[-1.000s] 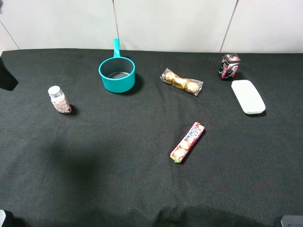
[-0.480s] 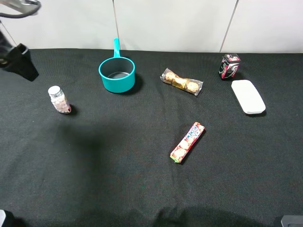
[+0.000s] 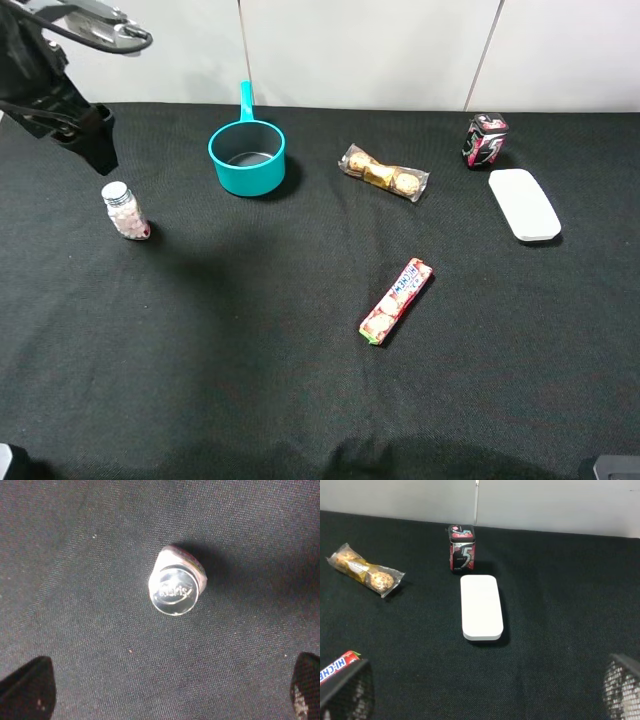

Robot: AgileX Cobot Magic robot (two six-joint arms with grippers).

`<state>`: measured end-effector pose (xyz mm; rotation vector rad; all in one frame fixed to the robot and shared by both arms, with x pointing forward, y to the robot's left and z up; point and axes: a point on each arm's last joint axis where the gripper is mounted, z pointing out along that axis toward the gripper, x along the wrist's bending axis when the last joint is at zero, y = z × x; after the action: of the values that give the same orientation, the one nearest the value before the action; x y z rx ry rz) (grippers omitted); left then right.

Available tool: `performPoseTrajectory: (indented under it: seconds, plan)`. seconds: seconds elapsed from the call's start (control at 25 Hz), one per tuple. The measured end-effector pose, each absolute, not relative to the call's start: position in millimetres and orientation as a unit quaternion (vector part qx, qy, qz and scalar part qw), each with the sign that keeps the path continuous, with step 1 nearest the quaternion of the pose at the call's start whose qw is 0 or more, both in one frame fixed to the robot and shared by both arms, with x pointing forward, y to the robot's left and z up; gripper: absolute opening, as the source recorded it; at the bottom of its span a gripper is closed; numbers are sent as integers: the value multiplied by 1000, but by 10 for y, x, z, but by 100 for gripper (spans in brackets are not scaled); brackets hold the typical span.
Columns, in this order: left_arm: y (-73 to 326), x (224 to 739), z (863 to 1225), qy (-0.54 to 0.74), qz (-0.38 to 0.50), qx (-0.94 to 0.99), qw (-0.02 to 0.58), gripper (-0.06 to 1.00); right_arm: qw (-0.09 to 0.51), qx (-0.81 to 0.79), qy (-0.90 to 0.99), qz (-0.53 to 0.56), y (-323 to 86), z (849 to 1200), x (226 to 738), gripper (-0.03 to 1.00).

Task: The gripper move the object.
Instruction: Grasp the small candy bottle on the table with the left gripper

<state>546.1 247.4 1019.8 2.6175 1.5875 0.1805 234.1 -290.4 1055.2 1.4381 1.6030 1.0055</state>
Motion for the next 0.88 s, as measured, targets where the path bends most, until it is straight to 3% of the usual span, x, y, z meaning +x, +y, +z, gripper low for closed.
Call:
performPoseTrajectory:
  seconds: [0.88]
  plan:
    - [2450,5665,9629,517,8,855,-25,99,373,561,626,392,-2904,10552,2341,69]
